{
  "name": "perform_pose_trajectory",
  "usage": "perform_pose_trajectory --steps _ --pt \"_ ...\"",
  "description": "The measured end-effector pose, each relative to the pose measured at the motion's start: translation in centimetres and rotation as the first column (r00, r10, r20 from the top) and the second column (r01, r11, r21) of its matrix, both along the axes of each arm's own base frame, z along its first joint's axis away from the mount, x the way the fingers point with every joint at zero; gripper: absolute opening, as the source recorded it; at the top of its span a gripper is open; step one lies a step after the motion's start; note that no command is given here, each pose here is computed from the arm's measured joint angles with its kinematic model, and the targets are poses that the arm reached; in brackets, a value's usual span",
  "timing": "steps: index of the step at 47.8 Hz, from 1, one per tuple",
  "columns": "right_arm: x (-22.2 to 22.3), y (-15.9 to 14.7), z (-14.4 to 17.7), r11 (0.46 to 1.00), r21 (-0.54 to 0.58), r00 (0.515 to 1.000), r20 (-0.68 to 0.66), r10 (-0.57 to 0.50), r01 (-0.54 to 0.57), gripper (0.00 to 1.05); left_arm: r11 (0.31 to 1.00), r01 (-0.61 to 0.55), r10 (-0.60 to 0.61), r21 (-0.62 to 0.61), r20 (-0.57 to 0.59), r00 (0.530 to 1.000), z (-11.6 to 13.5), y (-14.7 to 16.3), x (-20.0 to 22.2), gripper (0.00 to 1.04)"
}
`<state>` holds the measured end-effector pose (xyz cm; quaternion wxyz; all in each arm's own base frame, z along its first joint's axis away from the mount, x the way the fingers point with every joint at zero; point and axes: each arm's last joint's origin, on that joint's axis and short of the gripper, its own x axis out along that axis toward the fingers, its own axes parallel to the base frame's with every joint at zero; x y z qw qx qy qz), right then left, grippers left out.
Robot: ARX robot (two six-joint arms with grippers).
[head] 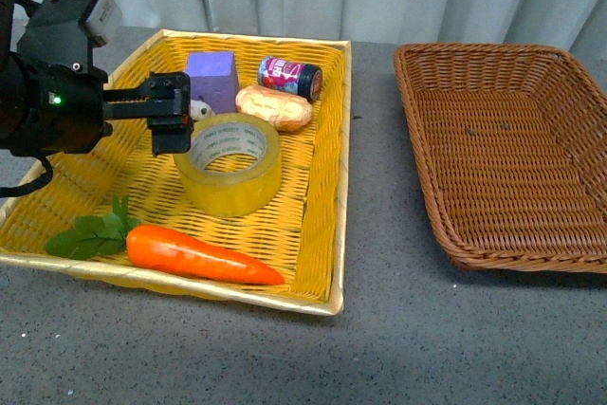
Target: Move tape to another basket
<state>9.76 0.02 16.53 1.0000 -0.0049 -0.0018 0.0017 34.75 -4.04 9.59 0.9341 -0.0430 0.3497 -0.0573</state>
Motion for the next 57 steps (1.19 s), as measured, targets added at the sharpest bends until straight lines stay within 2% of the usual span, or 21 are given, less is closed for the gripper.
perform_pose_trajectory --steps 8,30,49,57 --pt "0.0 0.0 0.0 1.0 0.0 1.0 0.0 0.0 0.0 0.96 1.0 0.027 -0.027 0.012 -0.047 0.999 -0.9 -0.9 0.7 0.98" --pt "0.0 0.0 0.0 1.0 0.0 1.0 0.0 0.0 0.0 0.96 1.0 -0.021 0.023 0.021 -0.118 0.993 -2.4 -1.7 2.5 0.98" --pt "0.0 0.0 0.0 1.0 0.0 1.0 0.0 0.0 0.0 0.96 0.999 -0.05 0.045 -0.02 -0.196 0.98 -2.3 -2.0 4.0 0.98" --pt "0.0 0.0 0.0 1.0 0.0 1.0 0.0 0.0 0.0 0.96 0.999 -0.039 0.037 -0.007 -0.187 0.982 -2.2 -2.1 4.1 0.64"
